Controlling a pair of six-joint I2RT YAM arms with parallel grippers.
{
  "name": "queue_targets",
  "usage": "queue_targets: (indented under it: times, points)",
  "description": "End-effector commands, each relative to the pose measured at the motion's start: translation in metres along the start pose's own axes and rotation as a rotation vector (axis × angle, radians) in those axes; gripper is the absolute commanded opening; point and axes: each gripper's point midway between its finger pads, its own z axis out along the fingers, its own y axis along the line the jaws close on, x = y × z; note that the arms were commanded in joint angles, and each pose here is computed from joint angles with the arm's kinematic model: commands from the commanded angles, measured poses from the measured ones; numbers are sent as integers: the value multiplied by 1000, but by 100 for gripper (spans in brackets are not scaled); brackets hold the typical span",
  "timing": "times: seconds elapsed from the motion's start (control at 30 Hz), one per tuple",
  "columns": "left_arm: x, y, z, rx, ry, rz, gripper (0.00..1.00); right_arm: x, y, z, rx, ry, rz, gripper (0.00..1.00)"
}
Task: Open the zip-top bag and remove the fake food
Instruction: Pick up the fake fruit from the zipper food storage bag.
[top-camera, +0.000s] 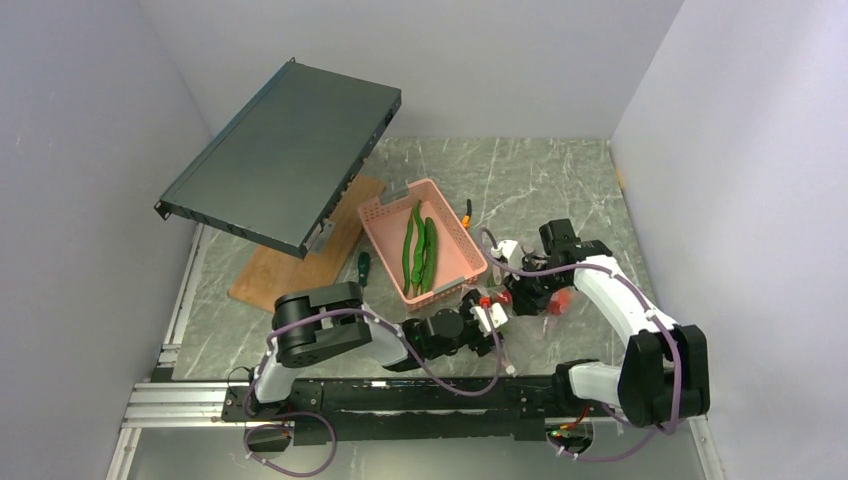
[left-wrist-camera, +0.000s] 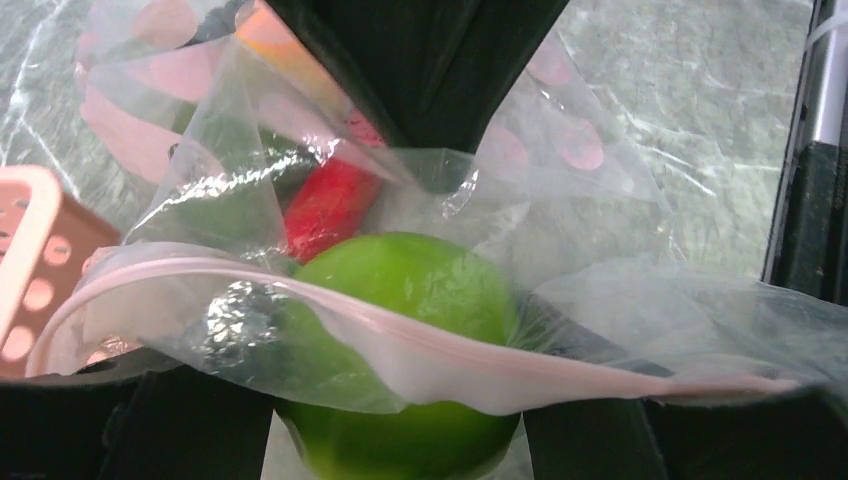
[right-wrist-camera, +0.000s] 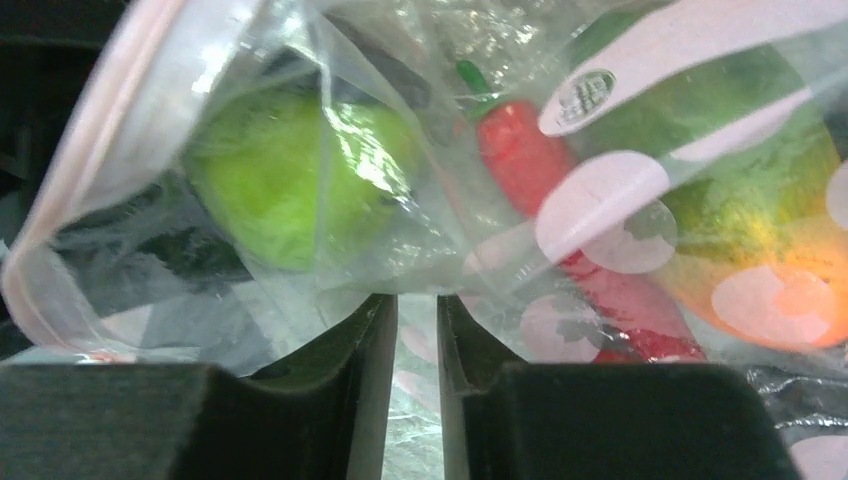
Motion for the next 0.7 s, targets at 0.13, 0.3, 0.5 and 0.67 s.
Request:
queue_targets:
  times: [0.13,0.3,0.5,0.67]
  points:
    - [-45,-7,-37,62,-47,-99,6,6,-24,-1,115,-28,96,33]
    - [-55,-20,-48,141,-3,-148,4,18,-37,2,153,17,159,33]
    - [-52,-29,-62,194,51,-202,3,25,-47,-1,192,22,204,33]
    - [-54,-30,-69,200,84,-231,1,23,-45,-4,181,-1,202,34]
